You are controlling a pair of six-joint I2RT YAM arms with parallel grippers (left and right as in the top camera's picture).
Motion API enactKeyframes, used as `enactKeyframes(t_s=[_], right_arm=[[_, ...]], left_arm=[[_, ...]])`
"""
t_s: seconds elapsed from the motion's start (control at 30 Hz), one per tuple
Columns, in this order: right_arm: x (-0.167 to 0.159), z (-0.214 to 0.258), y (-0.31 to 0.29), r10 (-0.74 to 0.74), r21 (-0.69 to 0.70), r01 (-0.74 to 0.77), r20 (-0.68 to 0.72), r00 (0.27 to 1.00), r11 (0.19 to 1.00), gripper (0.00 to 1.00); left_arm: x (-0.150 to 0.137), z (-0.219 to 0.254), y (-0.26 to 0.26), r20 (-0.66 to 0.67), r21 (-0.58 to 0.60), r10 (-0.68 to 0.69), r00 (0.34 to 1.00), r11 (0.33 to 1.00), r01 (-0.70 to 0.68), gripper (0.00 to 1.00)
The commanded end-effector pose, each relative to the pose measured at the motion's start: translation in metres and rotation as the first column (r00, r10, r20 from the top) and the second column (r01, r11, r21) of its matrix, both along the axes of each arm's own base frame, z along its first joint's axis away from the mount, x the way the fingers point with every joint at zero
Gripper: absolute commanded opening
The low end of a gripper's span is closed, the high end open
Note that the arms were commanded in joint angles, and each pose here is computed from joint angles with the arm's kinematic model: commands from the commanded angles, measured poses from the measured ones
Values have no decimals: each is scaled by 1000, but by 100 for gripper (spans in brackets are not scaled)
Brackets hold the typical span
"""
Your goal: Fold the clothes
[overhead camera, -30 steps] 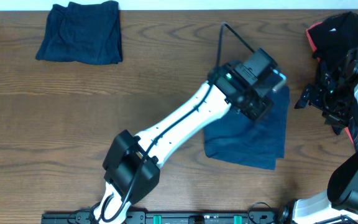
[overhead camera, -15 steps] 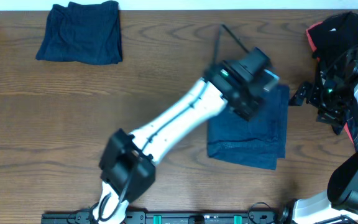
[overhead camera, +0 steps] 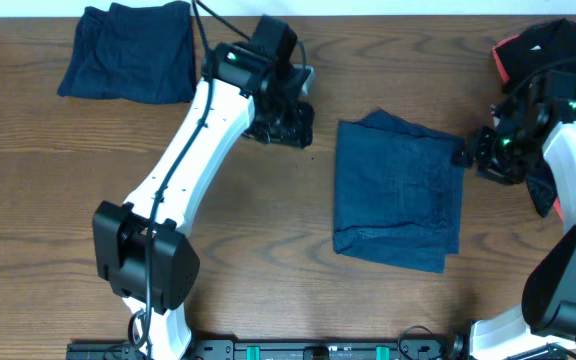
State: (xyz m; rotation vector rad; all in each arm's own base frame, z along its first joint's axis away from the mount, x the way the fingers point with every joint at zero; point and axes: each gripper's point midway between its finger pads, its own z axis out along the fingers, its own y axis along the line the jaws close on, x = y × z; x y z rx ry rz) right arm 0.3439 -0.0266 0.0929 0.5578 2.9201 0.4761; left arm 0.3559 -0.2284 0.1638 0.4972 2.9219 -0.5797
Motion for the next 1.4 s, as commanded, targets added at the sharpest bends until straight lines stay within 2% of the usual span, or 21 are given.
enactKeyframes(t_s=[0.0, 0.03, 0.07, 0.2, 0.43, 0.63, 0.8, 0.93, 1.07, 1.23, 1.37], right_arm=[[-2, -22, 8, -27, 26, 28, -39, 999, 999, 17], [0, -27, 11, -25, 35, 26, -31, 999, 999, 6], [2, -31, 15, -23, 52, 24, -22, 1000, 998, 1], [4, -45, 30, -6, 110, 6, -4, 1000, 994, 1], [0, -86, 31, -15, 122, 21, -52, 999, 992, 1], [-13, -115, 3, -92, -19, 90, -152, 984, 996, 1], [-12, -99, -15, -131, -108, 114, -167, 977, 988, 1], [1, -62, -18, -126, -113, 110, -153, 980, 988, 1], [11, -19, -15, -77, -104, 65, -115, 990, 992, 2], [11, 19, 20, 57, -4, -57, -51, 997, 998, 2], [14, 16, 37, 104, -7, -104, -42, 994, 995, 3]], left_arm=[[-15, -17, -12, -48, -26, -39, 998, 999, 38, 34], [-16, -23, -15, -48, -26, -45, 998, 999, 44, 31], [-17, -28, -17, -48, -27, -50, 998, 998, 49, 31], [-20, -49, -23, -53, -30, -43, 998, 999, 42, 31], [-21, -62, -27, -40, -36, -50, 998, 998, 49, 31], [-21, -63, -27, -42, -35, -50, 998, 998, 49, 31], [-20, -62, -30, -30, -41, -56, 998, 998, 55, 32], [-19, -61, -38, -9, -53, -71, 997, 996, 70, 31], [-30, -60, -50, -19, -71, -107, 994, 992, 105, 21], [-55, -71, -56, -99, -43, -103, 990, 994, 100, 7], [-82, -76, -56, -175, -9, -128, 976, 992, 129, 6]])
